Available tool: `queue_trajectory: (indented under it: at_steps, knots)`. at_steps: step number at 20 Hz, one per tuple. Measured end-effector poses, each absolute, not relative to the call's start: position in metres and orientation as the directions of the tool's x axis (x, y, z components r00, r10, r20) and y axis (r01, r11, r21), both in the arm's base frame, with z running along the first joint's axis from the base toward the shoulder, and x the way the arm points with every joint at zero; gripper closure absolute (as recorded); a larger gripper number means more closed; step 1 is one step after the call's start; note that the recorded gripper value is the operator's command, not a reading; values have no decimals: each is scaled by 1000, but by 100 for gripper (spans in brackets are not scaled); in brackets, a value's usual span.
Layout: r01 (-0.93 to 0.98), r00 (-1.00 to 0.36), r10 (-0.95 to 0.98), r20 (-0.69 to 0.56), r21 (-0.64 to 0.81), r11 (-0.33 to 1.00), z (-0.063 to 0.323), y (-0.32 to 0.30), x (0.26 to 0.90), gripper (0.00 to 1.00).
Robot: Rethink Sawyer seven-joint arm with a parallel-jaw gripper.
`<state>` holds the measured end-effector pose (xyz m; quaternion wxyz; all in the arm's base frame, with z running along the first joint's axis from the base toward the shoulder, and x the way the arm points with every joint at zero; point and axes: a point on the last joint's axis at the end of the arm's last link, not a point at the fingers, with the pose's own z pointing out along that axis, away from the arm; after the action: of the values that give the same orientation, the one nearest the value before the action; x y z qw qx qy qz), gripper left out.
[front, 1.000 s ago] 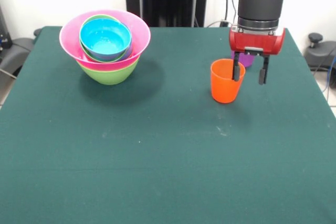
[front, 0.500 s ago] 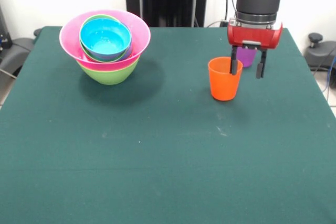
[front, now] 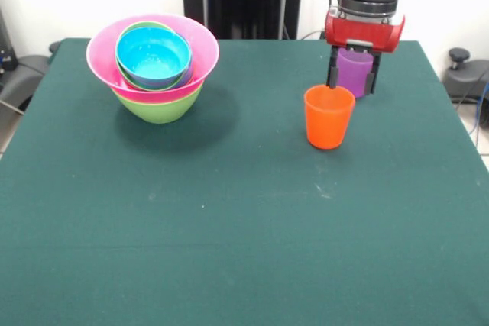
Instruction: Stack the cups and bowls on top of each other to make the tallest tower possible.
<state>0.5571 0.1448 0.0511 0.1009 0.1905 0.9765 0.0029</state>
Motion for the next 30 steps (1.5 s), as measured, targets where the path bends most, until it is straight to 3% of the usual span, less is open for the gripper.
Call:
queue_trajectory:
  at_steps: [9,30]
  knots:
    - [378,-907,377,-189,34,925,51,140,555,0]
    - [375,-912,378,-158,49,926,12,148,543,0]
